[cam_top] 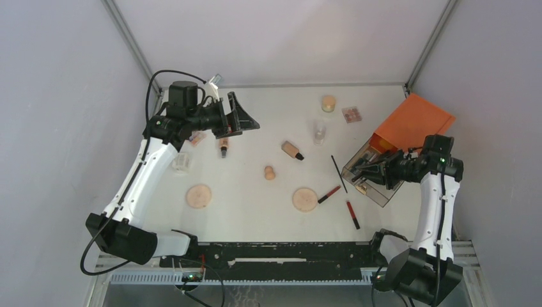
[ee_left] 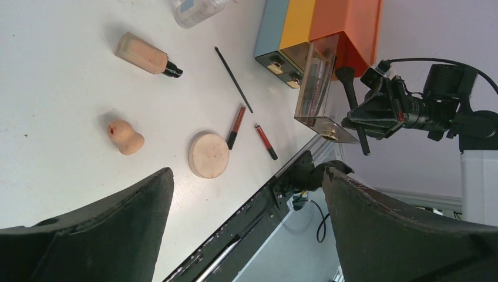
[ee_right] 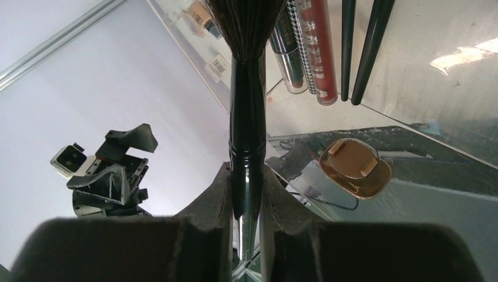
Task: Organize the makeup
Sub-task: Place the makeup brush in the drawer.
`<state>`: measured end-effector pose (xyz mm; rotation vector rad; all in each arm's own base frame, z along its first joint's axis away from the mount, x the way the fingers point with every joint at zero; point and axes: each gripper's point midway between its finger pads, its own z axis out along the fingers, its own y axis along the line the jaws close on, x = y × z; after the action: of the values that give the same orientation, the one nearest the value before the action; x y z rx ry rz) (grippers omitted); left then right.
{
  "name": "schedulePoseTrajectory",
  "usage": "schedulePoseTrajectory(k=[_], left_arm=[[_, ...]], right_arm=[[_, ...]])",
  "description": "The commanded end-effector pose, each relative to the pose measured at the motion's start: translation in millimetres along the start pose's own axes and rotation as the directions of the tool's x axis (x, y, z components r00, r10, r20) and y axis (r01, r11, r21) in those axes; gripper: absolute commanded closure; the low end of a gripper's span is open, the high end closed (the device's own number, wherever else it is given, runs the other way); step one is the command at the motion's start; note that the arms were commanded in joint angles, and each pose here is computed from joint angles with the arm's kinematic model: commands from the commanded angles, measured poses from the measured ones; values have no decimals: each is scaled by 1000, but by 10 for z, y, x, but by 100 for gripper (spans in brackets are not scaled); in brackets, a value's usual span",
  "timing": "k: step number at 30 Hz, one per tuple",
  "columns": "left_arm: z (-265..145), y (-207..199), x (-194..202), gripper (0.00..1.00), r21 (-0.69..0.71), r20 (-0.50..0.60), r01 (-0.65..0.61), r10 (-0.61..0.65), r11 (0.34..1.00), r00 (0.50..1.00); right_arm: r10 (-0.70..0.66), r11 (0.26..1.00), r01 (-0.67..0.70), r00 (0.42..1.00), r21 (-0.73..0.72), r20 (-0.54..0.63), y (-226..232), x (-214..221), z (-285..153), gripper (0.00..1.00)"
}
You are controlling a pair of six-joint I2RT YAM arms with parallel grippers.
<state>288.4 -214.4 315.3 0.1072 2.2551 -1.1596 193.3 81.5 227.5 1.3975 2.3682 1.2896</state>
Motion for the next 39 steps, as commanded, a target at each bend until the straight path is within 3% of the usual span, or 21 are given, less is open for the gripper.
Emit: schedulePoseTrajectory(k=[1,7,14,33,36,39], left_arm=[[26,-10,15,0,18,-7,-18,18,1000,1000],[96,51,55,0,18,-32,1,0,1000,999],[135,75,52,0,18,-39,8,-7,1000,999],[155,80,49,0,20,-48,9,-8,1000,999],[141,70,44,0,20,-42,3,-2,1000,999],[128,62,45,0,21,-40,2,-1,1000,999]], right_arm=[[-93,996,93,994,1,65,-1,-173,-7,96],[-106,994,106,992,6,67,-15,-253,8,95],[-54,995,52,998,-86,-19,73,-60,25,95],[10,996,-9,1000,-89,3,-38,-138,66,92],[0,995,3,1000,-98,29,-6,-165,37,86],[-41,994,49,995,-93,87,52,-200,-46,68]])
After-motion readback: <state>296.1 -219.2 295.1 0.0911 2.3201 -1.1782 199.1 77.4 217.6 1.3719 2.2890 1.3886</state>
